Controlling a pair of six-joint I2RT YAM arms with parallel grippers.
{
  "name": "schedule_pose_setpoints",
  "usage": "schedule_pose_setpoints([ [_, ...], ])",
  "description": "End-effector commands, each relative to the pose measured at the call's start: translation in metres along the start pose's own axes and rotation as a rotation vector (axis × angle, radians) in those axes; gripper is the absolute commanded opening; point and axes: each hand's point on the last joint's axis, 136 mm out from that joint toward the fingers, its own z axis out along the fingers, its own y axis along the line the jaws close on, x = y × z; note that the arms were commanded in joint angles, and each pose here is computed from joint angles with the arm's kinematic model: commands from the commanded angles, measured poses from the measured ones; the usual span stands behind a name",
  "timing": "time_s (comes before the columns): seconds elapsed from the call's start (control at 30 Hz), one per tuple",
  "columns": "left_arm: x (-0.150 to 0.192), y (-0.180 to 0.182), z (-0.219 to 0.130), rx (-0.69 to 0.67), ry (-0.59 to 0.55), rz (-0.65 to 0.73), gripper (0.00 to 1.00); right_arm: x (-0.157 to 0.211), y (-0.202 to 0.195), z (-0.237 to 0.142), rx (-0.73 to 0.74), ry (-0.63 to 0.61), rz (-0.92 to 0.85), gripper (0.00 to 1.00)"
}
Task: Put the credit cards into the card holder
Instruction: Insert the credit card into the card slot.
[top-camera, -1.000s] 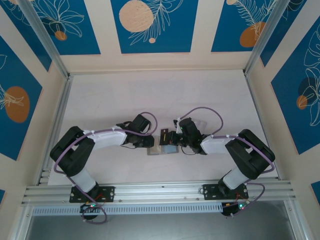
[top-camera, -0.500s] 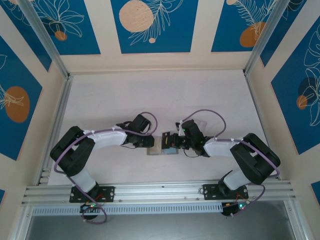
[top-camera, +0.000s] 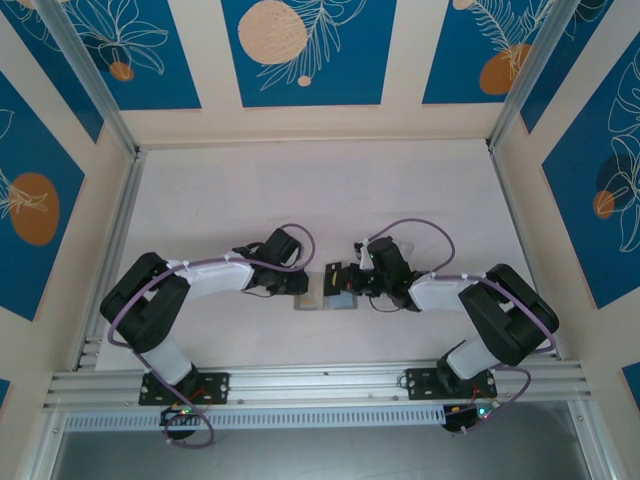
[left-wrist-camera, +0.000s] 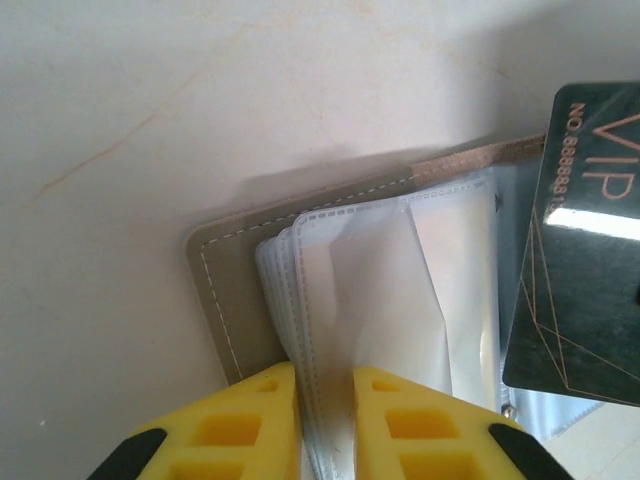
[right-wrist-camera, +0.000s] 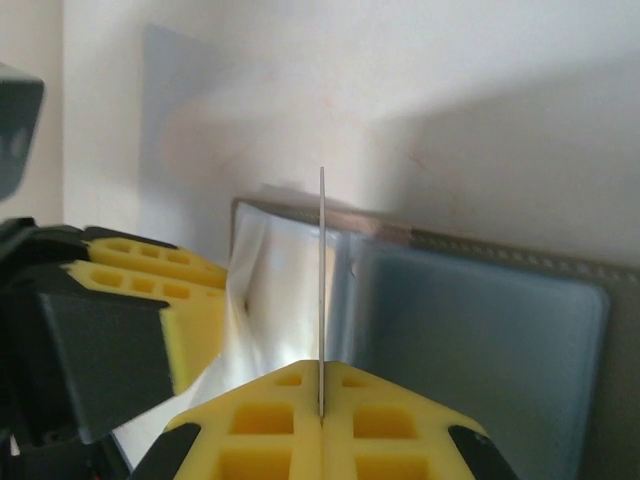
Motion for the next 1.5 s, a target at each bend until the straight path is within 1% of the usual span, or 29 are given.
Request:
schedule_pose_setpoints([
  [0.0, 0.053, 0.040, 0.015, -0.134, 0.168, -0.024, 0.16, 0.003, 0.006, 0.000, -0.057, 0.018, 0.029, 0.00],
  [0.17, 0.054, 0.040, 0.015, -0.132, 0.168, -0.026, 0.16, 0.002, 0.007, 0.002, -0.062, 0.017, 0.031, 0.00],
  [0.47, 0.055, 0.041, 0.015, -0.135, 0.171, -0.028, 0.15, 0.006, -0.005, 0.005, 0.017, 0.012, 0.001, 0.00],
  [0.67, 0.055, 0.041, 0.015, -0.134, 0.171, -0.031, 0.15, 0.011, -0.007, 0.011, 0.040, 0.019, -0.014, 0.00],
  [0.97, 0.056, 0.041, 0.014, -0.136, 0.174, -0.029, 0.15, 0.016, -0.010, 0.019, 0.033, 0.035, 0.001, 0.00],
  [1.3, 0.057, 0.040, 0.015, -0.134, 0.177, -0.032, 0.15, 0.016, -0.005, 0.028, -0.009, 0.040, 0.019, 0.00],
  [1.47, 0.057, 0.039, 0.014, -0.133, 0.173, -0.033, 0.18, 0.016, -0.001, 0.033, -0.035, 0.052, 0.029, 0.00],
])
